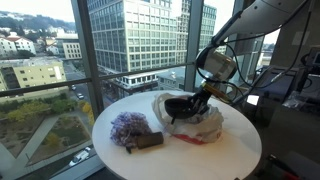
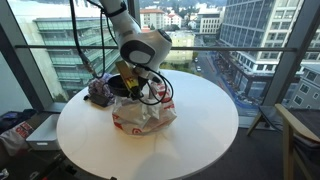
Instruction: Put the items, which are on the table, in the plastic
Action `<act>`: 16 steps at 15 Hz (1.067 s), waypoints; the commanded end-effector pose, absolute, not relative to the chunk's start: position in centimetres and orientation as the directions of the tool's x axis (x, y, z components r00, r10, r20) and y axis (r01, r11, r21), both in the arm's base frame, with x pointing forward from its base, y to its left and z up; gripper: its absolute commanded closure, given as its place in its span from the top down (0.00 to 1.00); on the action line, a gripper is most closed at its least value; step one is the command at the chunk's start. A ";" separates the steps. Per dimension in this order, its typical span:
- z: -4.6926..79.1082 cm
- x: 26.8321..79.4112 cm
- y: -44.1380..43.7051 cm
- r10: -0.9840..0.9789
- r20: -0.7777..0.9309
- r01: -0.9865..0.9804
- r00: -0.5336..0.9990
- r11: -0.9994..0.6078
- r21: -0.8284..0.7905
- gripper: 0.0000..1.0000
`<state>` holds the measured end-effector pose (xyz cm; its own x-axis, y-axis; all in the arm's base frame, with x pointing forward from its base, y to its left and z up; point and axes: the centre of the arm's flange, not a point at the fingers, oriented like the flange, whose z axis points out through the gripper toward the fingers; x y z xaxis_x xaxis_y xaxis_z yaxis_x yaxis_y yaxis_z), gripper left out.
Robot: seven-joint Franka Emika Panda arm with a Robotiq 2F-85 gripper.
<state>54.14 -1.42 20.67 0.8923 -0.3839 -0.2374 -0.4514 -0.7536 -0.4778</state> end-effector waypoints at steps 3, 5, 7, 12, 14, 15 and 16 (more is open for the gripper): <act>20.1 57.0 -4.5 -0.481 -0.258 -0.544 0.838 -0.688 -0.480 0.10; 19.7 57.1 -5.5 -0.513 -0.260 -0.573 0.818 -0.686 -0.449 0.10; 19.3 57.1 -6.0 -0.553 -0.238 -0.600 0.798 -0.698 -0.391 0.10; 18.6 57.4 -6.4 -0.590 -0.178 -0.615 0.788 -0.732 -0.294 0.07; 18.7 57.4 -6.1 -0.584 -0.167 -0.606 0.795 -0.744 -0.283 0.32; 18.8 57.3 -5.9 -0.574 -0.181 -0.601 0.798 -0.745 -0.288 0.38; 18.9 57.3 -5.7 -0.562 -0.191 -0.593 0.804 -0.746 -0.302 0.45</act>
<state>56.62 -6.26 18.06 0.7976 -0.5721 -0.1913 -0.6027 -0.7420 -0.2937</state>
